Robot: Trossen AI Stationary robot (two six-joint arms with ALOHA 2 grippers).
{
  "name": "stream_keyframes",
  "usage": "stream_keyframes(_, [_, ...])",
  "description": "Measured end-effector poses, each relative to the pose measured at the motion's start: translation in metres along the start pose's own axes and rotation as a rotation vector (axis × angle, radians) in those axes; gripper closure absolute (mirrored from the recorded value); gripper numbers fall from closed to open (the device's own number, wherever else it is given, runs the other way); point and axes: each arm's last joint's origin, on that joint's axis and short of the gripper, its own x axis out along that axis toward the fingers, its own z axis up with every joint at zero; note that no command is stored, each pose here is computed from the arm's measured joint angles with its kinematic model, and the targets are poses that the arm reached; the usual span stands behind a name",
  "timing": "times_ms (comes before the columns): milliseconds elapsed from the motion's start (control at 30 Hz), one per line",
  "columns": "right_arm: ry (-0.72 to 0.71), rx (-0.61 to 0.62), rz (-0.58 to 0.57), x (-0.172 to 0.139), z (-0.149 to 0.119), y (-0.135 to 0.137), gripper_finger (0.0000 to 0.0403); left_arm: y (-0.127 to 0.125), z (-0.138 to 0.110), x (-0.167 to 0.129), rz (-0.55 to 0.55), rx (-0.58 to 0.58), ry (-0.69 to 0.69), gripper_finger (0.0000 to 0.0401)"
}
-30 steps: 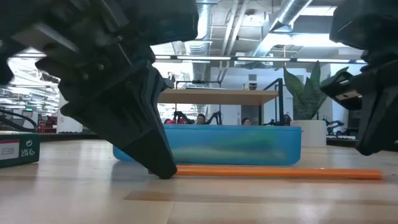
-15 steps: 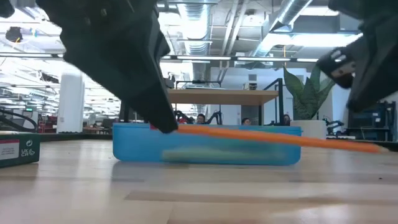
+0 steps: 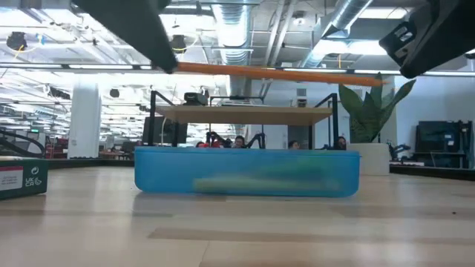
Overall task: Pack school essentials
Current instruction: Put the orange pencil into the blue supply box
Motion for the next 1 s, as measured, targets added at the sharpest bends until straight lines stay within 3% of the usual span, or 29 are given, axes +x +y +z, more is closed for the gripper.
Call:
stream_keyframes(100, [0.004, -0.003, -0.002, 0.000, 0.000, 0.000, 0.0399, 0.013, -0.011, -0.004, 0.007, -0.021, -0.004, 0.0401])
stream_keyframes(400, [0.006, -0.007, -0.003, 0.003, -0.001, 0.001, 0.0396, 0.048, -0.042, 0.027, -0.090, -0.082, -0.023, 0.0401])
stream_keyframes(567, [0.006, -0.006, -0.004, 0.003, -0.001, 0.000, 0.0395, 0.063, -0.044, 0.034, -0.129, -0.097, -0.075, 0.0401])
stream_keyframes(1000, [0.002, -0.004, -0.003, 0.003, -0.001, 0.000, 0.0395, 0.080, -0.049, 0.051, -0.186, -0.105, -0.002, 0.0396])
